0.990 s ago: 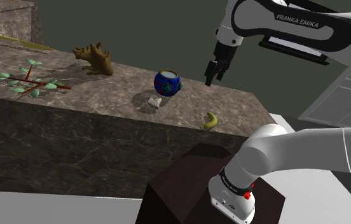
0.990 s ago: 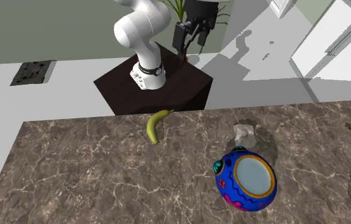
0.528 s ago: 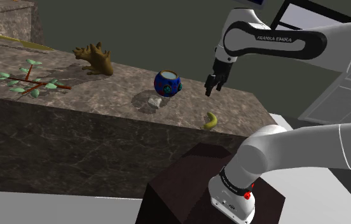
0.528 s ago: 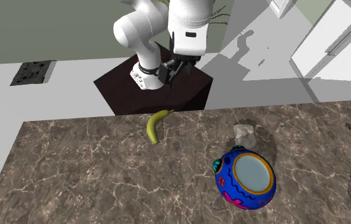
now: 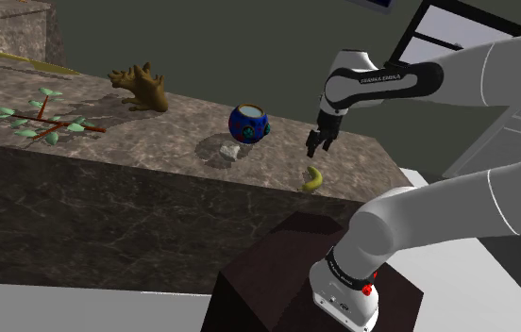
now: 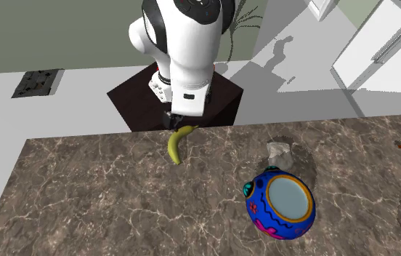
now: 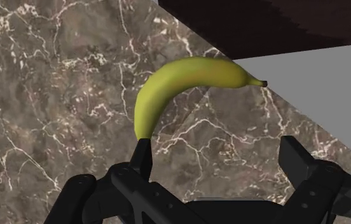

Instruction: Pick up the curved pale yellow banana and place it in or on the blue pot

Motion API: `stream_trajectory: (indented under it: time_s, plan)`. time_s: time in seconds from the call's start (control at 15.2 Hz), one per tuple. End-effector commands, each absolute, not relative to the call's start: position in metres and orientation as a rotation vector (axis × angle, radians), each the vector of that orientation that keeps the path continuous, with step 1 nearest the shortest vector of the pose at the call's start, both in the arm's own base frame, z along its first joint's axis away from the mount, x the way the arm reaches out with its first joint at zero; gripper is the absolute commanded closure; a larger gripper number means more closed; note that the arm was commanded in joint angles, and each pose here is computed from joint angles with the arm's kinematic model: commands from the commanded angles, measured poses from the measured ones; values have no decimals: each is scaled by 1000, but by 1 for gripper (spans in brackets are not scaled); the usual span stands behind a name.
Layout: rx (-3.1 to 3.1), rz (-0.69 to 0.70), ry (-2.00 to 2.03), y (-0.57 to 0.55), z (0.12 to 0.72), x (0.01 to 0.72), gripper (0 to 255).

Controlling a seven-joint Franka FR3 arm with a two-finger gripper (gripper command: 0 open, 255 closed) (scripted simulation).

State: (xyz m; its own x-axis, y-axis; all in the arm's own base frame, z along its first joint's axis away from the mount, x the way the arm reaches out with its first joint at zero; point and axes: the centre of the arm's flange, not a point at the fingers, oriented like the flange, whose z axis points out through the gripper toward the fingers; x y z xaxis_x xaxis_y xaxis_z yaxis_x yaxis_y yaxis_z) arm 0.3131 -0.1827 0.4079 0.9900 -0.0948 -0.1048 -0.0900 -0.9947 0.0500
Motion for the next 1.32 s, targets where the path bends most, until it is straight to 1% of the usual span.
stream_trajectory:
  time_s: [0.0, 0.4, 0.92, 1.25]
  plan:
    - [3091, -177, -169, -197, 386, 312, 0]
    - [3097, -214, -247, -247, 322, 307, 0]
    - [3097, -214, -248, -248, 282, 301, 0]
    - [3097, -214, -248, -248, 282, 301, 0]
